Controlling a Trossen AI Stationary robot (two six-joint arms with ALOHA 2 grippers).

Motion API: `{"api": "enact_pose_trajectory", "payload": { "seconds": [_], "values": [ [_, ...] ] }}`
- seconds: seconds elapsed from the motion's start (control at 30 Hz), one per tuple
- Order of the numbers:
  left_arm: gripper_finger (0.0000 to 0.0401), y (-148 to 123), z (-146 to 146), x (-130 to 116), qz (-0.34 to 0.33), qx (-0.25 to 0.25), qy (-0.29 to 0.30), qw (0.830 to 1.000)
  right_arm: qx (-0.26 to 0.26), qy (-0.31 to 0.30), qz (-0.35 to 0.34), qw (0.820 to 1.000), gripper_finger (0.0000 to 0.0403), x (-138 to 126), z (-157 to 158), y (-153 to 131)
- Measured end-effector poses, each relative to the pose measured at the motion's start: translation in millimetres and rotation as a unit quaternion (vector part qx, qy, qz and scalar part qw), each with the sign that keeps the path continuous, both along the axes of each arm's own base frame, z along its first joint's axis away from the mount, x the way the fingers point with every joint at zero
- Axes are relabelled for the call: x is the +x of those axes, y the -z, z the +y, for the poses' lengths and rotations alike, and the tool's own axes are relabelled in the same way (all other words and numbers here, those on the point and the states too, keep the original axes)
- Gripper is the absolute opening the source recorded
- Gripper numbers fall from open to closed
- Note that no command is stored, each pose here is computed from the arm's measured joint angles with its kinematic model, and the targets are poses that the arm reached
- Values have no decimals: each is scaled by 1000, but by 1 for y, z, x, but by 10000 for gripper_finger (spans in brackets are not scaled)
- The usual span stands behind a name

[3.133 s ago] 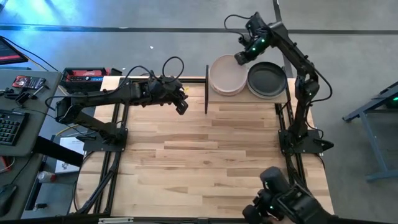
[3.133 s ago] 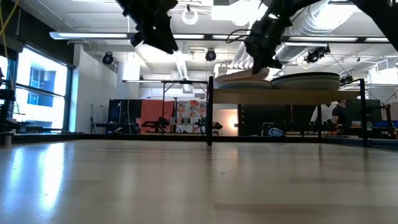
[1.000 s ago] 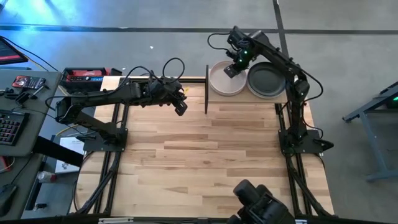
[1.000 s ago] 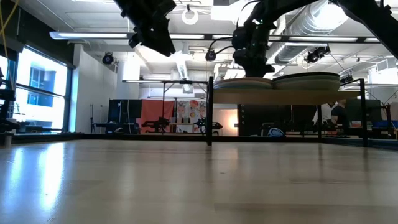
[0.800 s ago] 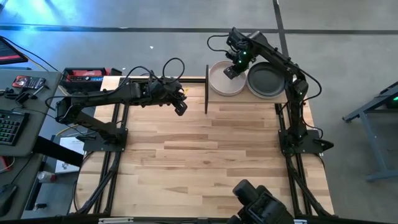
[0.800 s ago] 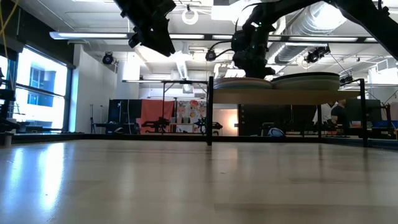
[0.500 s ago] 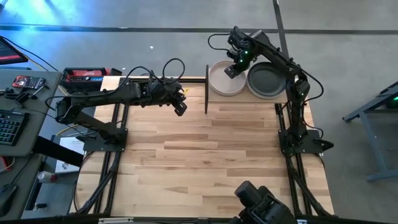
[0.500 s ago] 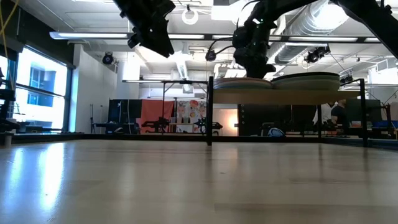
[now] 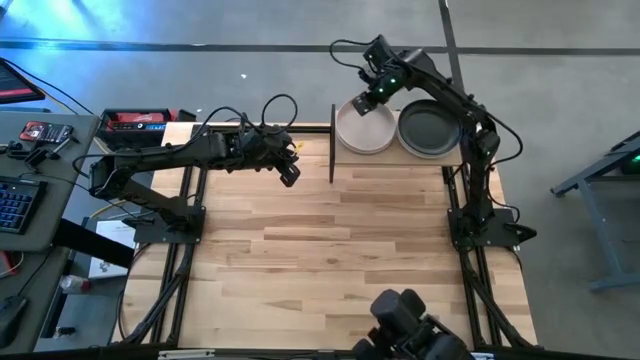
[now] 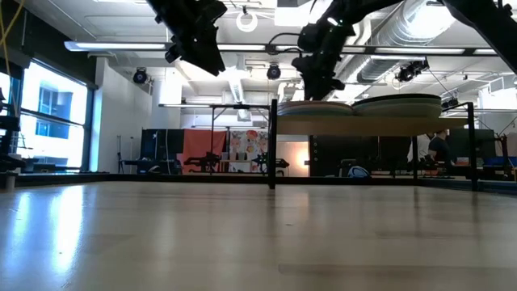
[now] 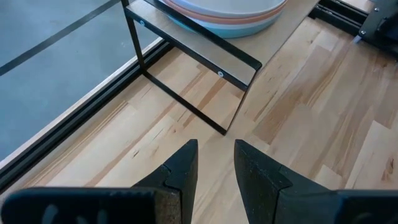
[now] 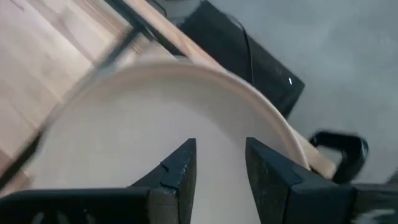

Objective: Place and stack plates onto a shelf
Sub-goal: Stack the gray plate on top of the brown plate on the shelf, then return to Home Position

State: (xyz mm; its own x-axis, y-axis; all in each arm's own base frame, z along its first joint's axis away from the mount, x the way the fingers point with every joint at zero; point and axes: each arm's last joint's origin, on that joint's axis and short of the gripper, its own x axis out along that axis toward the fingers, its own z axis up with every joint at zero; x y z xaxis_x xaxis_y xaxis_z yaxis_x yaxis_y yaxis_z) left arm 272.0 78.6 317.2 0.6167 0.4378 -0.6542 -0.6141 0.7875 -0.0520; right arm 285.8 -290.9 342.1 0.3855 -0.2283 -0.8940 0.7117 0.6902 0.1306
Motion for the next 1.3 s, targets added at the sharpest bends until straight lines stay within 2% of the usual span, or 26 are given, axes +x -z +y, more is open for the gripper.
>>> {"api": "enact_pose_trajectory", "payload": {
  "seconds": [0.1,0.3,0.93,1.3],
  "values": [
    [92,0,0,0,0,0,0,1000,-11,-6,-12,1000,114,6,2,-2],
    [92,0,0,0,0,0,0,1000,13,4,10,1000,114,11,-1,14],
    [92,2,0,-2,13,-3,0,1000,55,14,48,997,114,12,2,26],
    [92,3,-2,-3,22,-6,1,1000,48,8,32,998,114,4,14,7]
  ]
}}
